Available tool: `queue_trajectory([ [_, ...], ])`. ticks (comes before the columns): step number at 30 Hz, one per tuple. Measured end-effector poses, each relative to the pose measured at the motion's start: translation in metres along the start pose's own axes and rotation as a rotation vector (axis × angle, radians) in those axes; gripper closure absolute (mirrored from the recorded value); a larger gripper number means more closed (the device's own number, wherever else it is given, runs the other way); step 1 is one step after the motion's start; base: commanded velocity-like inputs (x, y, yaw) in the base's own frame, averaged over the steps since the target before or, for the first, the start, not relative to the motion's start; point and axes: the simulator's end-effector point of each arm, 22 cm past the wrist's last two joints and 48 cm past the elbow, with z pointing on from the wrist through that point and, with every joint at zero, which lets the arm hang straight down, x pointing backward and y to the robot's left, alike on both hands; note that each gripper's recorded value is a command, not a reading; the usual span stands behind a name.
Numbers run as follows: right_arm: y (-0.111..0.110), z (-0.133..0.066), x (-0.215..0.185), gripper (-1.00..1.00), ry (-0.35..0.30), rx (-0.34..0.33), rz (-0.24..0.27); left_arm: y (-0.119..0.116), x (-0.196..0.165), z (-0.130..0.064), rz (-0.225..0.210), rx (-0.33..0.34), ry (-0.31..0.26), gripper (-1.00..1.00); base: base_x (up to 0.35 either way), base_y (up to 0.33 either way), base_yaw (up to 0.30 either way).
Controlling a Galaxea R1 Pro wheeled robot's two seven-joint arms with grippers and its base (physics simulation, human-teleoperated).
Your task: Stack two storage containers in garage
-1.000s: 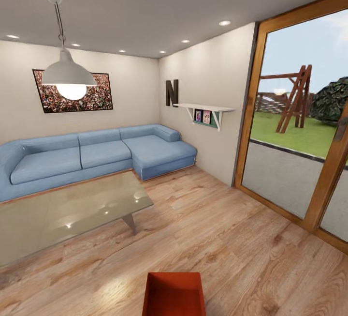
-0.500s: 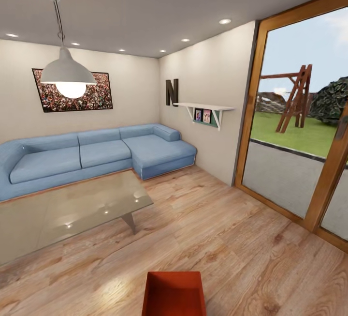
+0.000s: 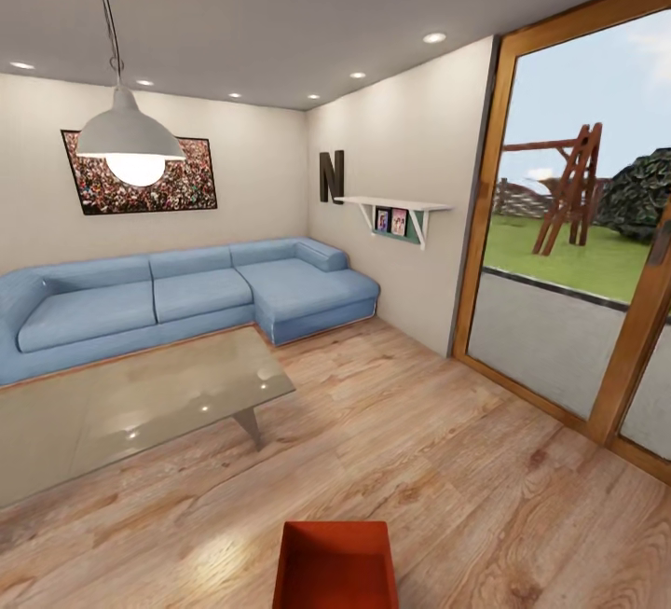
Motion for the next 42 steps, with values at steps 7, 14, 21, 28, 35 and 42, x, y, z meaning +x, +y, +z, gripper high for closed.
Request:
queue_trajectory([
  [7,0.000,0.009,0.001,-1.00,0.000,0.000,0.000,-0.001,0.001,0.009,0.000,0.001,0.000,-1.00,0.000,0.000,0.000],
  [14,0.001,0.018,0.003,-1.00,-0.001,0.000,0.000,-0.001,0.002,0.018,0.000,0.001,0.000,-1.00,0.000,0.000,0.000],
  [21,0.000,0.028,0.005,-1.00,-0.001,0.002,0.000,-0.002,0.004,0.028,0.000,0.001,0.000,-1.00,0.000,0.000,0.000],
  [28,0.002,0.037,0.007,-1.00,-0.001,0.001,0.000,-0.002,0.005,0.038,0.000,0.001,-0.001,-1.00,0.000,0.000,0.000],
  [35,0.003,0.047,0.009,-1.00,-0.001,0.001,0.000,-0.003,0.007,0.048,0.000,0.001,-0.001,-1.00,0.000,0.000,0.000],
  [42,0.003,0.058,0.012,-1.00,-0.001,0.002,0.000,-0.003,0.009,0.058,0.000,0.001,-0.001,-1.00,0.000,0.000,0.000],
])
